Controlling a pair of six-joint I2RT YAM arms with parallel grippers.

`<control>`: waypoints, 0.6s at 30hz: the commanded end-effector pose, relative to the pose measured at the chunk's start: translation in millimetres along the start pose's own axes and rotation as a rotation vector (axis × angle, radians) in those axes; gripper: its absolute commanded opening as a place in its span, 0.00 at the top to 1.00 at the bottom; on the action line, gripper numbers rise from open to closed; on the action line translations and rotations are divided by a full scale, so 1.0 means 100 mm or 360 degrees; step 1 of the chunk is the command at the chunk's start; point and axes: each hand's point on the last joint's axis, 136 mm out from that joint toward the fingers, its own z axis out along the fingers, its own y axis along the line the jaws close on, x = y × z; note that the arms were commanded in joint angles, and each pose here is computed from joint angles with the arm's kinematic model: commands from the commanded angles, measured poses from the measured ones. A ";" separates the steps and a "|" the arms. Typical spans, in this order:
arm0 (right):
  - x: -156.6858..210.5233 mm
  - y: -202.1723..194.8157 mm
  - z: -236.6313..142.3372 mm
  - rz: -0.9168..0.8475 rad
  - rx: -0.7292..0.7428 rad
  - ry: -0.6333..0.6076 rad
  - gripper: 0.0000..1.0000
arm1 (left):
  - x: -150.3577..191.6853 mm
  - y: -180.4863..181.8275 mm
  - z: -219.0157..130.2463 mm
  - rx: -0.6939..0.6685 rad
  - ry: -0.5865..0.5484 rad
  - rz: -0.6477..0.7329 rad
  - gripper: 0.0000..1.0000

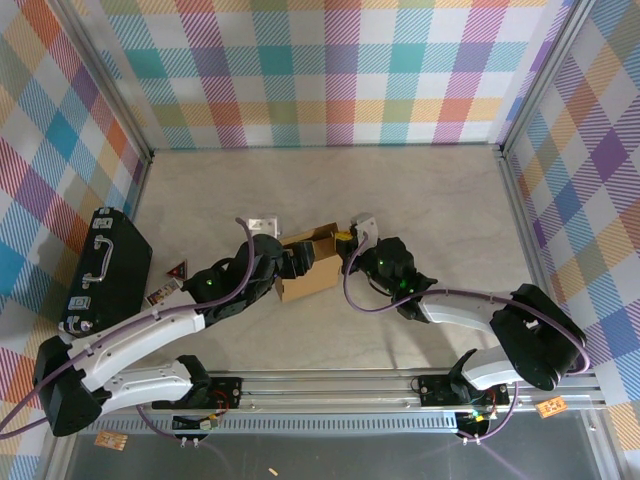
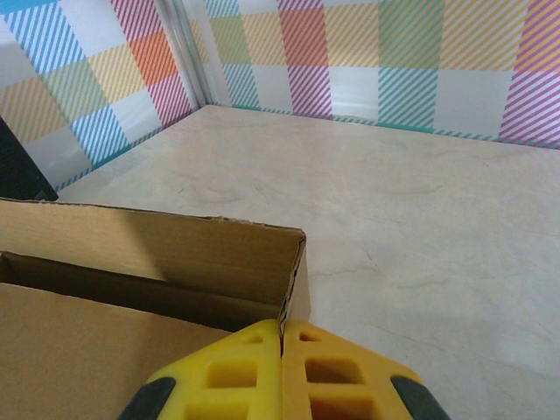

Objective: Fold the paper box

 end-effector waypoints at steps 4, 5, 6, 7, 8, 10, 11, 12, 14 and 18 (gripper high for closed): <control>-0.04 0.27 -0.02 -0.0055 -0.0179 -0.0050 0.98 | -0.11 -0.07 -0.18 0.0161 -0.0002 -0.0104 0.13; -0.03 0.27 -0.02 -0.0057 -0.0178 -0.0045 0.98 | -0.10 -0.01 -0.21 0.0140 0.0018 -0.0107 0.12; -0.03 0.27 -0.02 -0.0058 -0.0176 -0.0044 0.98 | -0.11 0.02 -0.24 0.0130 0.0020 -0.0117 0.12; -0.02 0.26 -0.02 -0.0065 -0.0173 -0.0045 0.98 | -0.13 0.06 -0.27 0.0116 0.0016 -0.0133 0.12; -0.02 0.26 -0.02 -0.0069 -0.0173 -0.0044 0.98 | -0.16 0.10 -0.30 0.0101 0.0006 -0.0152 0.12; -0.02 0.26 -0.02 -0.0072 -0.0172 -0.0045 0.97 | -0.21 0.18 -0.36 0.0087 -0.0026 -0.0188 0.12; -0.01 0.26 -0.02 -0.0073 -0.0174 -0.0044 0.97 | -0.22 0.21 -0.38 0.0085 -0.0039 -0.0201 0.12; -0.01 0.26 -0.02 -0.0072 -0.0175 -0.0044 0.97 | -0.22 0.23 -0.39 0.0083 -0.0047 -0.0209 0.12; 0.00 0.27 -0.01 -0.0070 -0.0181 -0.0036 0.97 | -0.20 0.28 -0.38 0.0075 -0.0043 -0.0231 0.12; 0.01 0.27 0.00 -0.0058 -0.0182 -0.0028 0.97 | -0.13 0.34 -0.33 0.0052 -0.0003 -0.0260 0.12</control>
